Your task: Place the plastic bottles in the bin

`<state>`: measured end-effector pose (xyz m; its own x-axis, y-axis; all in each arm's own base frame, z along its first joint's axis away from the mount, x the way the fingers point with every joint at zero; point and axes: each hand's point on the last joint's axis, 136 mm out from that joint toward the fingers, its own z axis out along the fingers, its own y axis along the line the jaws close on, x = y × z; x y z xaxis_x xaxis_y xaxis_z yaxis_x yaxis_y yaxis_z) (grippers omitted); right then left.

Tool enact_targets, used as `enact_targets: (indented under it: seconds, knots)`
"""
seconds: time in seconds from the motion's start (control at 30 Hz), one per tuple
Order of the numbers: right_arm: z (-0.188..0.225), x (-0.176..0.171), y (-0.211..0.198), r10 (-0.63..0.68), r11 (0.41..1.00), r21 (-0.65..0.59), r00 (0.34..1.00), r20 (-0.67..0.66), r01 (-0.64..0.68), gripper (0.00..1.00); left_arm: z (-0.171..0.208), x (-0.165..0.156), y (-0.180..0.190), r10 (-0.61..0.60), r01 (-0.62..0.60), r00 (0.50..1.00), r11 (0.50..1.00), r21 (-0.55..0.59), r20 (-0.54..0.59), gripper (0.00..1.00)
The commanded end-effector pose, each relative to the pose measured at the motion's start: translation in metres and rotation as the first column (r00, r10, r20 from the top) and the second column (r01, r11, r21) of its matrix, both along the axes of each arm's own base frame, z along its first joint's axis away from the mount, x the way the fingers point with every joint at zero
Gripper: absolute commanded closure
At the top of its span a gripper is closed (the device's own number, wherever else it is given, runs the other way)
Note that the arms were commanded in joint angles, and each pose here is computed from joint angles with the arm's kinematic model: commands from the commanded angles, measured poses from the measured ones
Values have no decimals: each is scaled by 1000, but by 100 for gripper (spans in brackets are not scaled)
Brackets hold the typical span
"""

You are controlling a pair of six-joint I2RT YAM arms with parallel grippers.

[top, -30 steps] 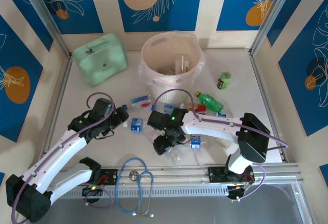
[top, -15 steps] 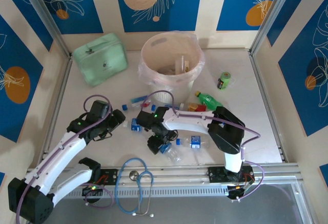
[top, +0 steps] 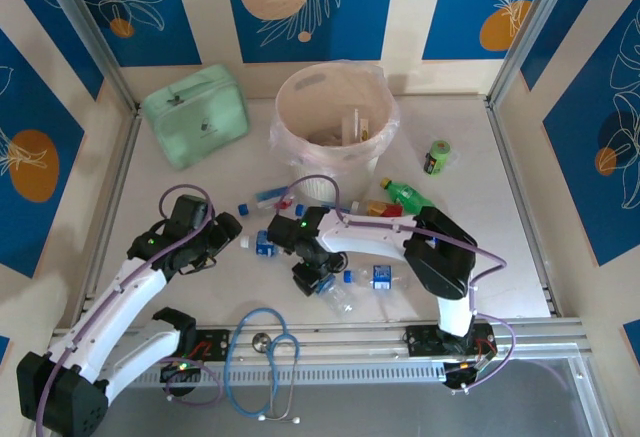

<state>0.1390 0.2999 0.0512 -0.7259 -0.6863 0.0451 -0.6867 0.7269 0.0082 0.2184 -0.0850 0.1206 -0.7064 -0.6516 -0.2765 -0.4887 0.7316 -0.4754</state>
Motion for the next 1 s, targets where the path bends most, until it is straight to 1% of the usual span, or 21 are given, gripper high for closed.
enact_targets:
  seconds: [0.0, 0.17, 0.27, 0.37, 0.43, 0.5, 0.57, 0.63, 0.73, 0.83, 0.87, 0.97]
  knots:
    - [46, 0, 12, 7, 995, 99, 998, 63, -13, 44, 3, 1, -1, -13, 14, 1000, 1000, -12, 10, 14]
    - [111, 9, 26, -19, 965, 260, 987, 160, -24, 44, 9, 3, -3, -22, 22, 1000, 1000, -21, 22, 14]
    - [162, 19, 32, -57, 923, 382, 968, 243, -41, 45, 15, 6, -4, -35, 36, 999, 999, -19, 36, 15]
    - [217, 34, 34, -124, 860, 507, 939, 322, -60, 45, 19, 7, -5, -42, 43, 998, 999, -19, 43, 15]
    - [261, 48, 32, -189, 800, 595, 909, 373, -78, 45, 20, 8, -6, -48, 49, 998, 999, -17, 42, 15]
    - [304, 72, 21, -297, 740, 668, 855, 426, -76, 44, 20, 9, -7, -52, 53, 998, 998, -19, 39, 16]
    - [340, 96, 6, -405, 663, 747, 812, 420, -56, 44, 20, 10, -9, -54, 55, 998, 998, -25, 41, 16]
    - [372, 122, -14, -520, 571, 821, 764, 382, -22, 44, 19, 10, -10, -58, 59, 997, 998, -27, 41, 16]
    - [403, 159, -39, -652, 454, 890, 693, 307, 32, 44, 20, 11, -11, -61, 62, 997, 998, -31, 42, 16]
    - [416, 191, -53, -722, 362, 928, 655, 221, 86, 44, 21, 12, -12, -67, 68, 997, 997, -32, 41, 16]
    - [417, 200, -55, -729, 334, 938, 657, 193, 96, 44, 21, 13, -12, -68, 69, 997, 997, -32, 41, 16]
    - [411, 231, -66, -771, 286, 944, 625, 125, 164, 44, 21, 12, -14, -73, 75, 997, 996, -37, 39, 17]
